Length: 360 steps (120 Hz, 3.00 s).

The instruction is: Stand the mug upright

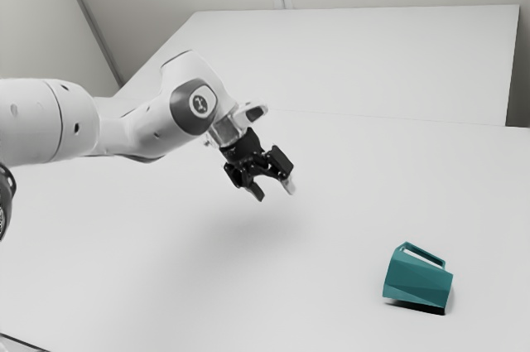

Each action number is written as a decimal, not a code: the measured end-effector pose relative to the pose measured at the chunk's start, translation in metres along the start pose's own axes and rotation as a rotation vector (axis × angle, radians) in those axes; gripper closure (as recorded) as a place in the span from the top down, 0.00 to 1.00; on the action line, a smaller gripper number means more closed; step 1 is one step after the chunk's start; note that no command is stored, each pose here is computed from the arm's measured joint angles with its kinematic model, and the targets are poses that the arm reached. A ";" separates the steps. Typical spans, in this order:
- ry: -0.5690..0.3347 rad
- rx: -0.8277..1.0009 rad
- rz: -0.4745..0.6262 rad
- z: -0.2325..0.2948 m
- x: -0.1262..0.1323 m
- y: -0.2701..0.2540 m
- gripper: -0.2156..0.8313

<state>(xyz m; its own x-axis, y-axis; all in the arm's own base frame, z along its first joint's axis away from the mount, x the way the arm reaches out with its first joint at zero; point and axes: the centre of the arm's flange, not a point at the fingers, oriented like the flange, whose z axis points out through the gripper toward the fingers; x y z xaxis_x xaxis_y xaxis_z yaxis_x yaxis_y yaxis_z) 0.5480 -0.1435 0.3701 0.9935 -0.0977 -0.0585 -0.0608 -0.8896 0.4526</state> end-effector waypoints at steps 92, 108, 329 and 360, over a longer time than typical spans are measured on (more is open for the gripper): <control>-0.098 -0.191 0.019 0.124 -0.029 0.108 0.79; -0.108 -0.209 0.041 0.132 -0.036 0.126 0.79; -0.081 -0.259 0.178 0.164 -0.029 0.227 0.07; -0.031 -0.168 0.239 0.119 -0.021 0.220 0.05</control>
<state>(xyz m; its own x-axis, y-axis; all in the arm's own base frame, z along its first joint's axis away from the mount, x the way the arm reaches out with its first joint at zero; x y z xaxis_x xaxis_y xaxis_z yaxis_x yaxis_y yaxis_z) 0.5022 -0.3909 0.3649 0.9492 -0.3119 0.0416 -0.2738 -0.7537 0.5974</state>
